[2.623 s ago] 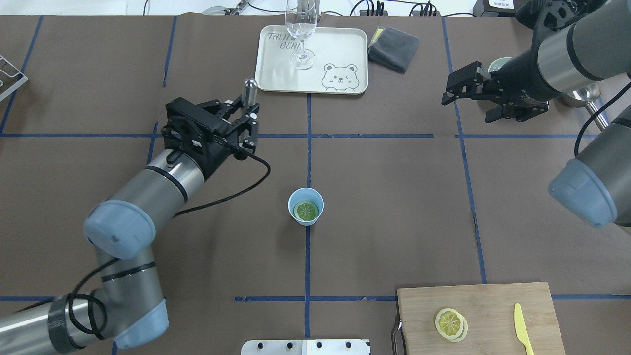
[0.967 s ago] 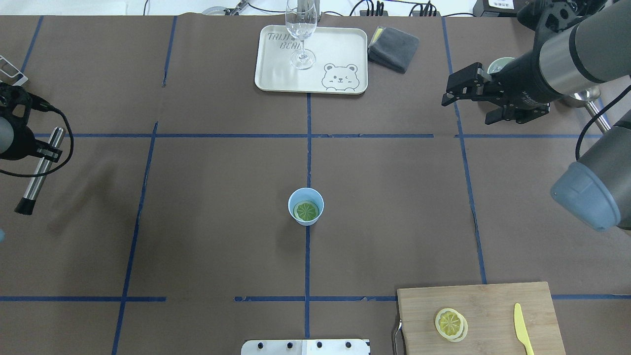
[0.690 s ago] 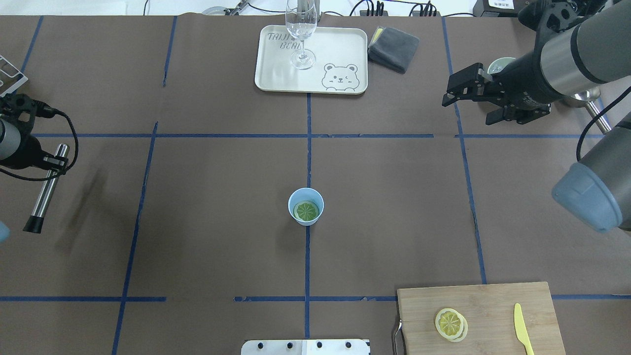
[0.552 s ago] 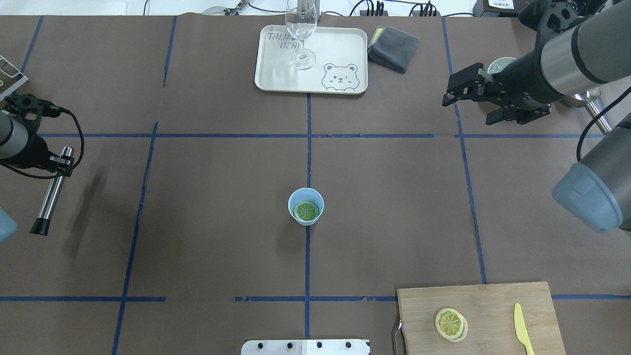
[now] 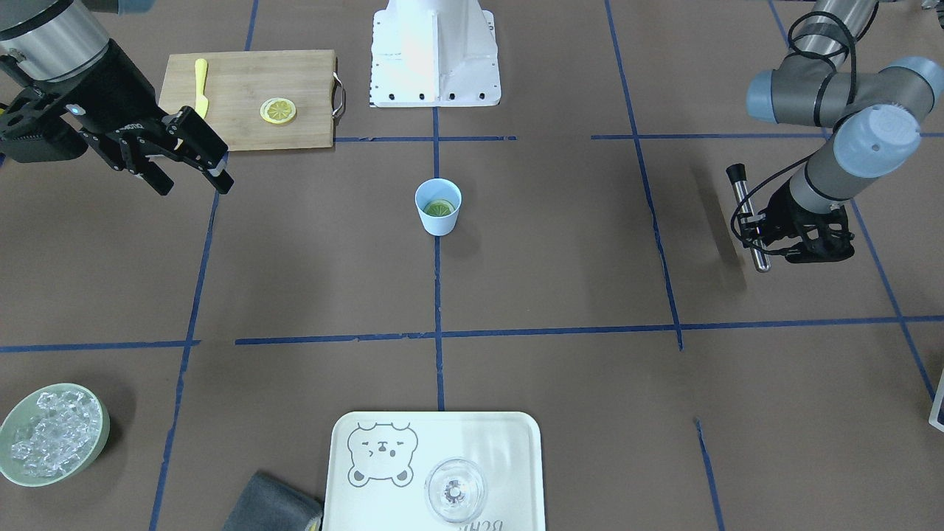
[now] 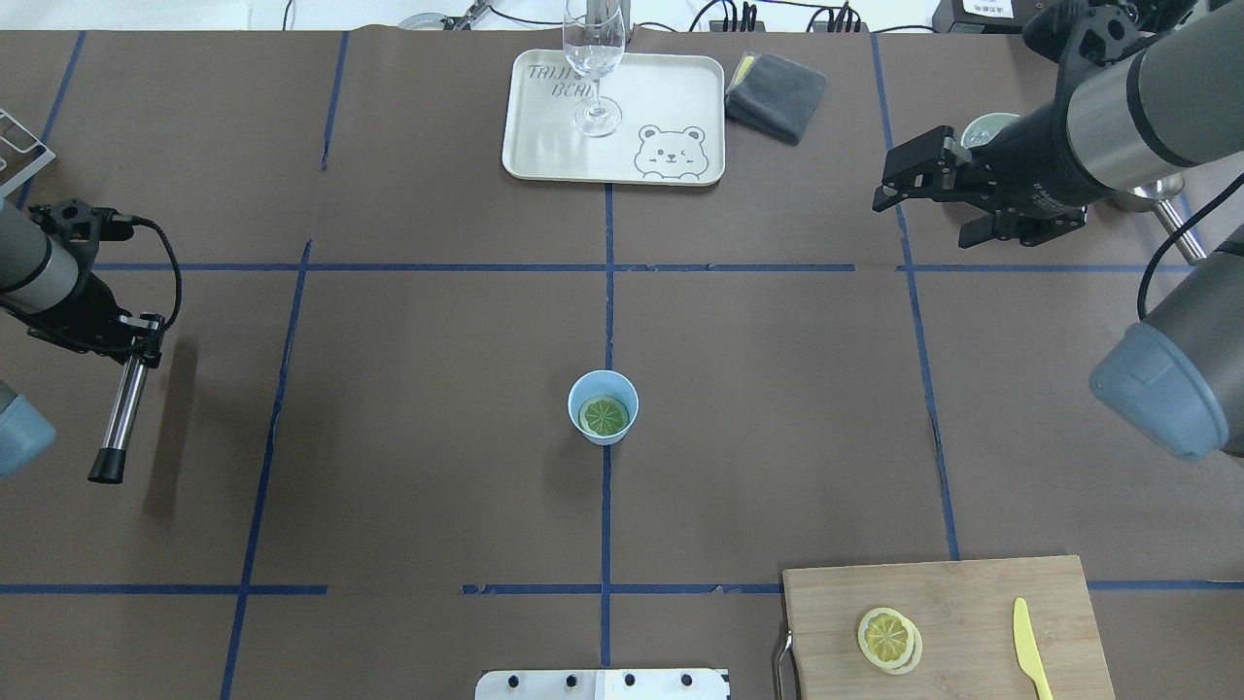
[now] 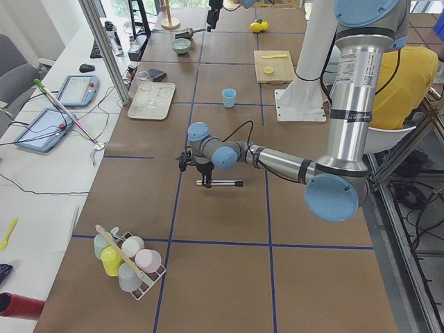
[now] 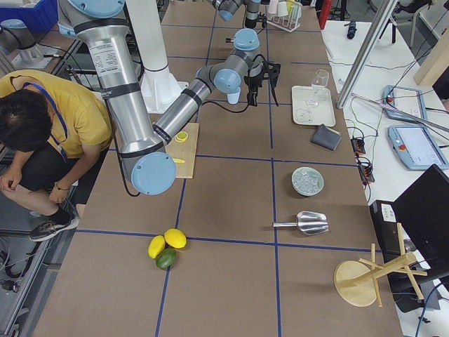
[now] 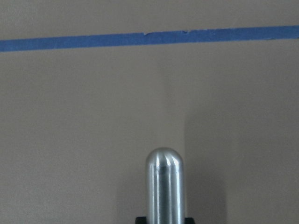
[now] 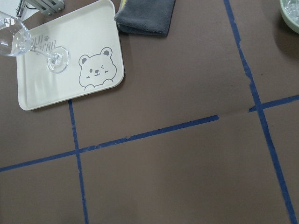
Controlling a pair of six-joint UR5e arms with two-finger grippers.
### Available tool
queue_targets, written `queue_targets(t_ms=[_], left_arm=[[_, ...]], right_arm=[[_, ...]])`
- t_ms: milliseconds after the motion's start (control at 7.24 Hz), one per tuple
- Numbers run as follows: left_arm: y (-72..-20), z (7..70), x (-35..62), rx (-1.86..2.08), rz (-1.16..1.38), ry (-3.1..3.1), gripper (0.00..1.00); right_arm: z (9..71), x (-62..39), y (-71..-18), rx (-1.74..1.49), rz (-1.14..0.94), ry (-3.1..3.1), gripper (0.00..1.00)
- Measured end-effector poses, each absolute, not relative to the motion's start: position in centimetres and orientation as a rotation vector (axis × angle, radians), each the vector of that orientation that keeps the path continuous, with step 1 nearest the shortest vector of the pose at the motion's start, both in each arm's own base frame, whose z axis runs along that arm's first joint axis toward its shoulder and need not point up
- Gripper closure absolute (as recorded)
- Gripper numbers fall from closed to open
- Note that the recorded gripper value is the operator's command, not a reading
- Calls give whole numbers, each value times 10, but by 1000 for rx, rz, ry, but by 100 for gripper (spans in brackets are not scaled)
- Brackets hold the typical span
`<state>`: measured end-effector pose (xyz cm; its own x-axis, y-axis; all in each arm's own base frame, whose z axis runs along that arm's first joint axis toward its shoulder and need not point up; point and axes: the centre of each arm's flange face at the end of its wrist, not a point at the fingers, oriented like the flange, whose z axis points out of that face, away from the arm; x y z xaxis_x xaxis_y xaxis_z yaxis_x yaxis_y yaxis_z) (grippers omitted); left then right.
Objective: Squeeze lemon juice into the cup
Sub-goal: 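Lower the muddler onto the table with the left gripper and release it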
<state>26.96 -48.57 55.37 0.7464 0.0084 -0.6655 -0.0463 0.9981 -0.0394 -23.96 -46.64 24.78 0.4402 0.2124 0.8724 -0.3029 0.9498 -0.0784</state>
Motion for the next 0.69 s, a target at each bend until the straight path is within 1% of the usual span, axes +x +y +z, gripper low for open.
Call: queue_targets(t_ms=[690], left_arm=[[-491, 544, 279, -38, 42, 738, 100]], right_arm=[[249, -240, -467, 93, 321, -1067, 0]])
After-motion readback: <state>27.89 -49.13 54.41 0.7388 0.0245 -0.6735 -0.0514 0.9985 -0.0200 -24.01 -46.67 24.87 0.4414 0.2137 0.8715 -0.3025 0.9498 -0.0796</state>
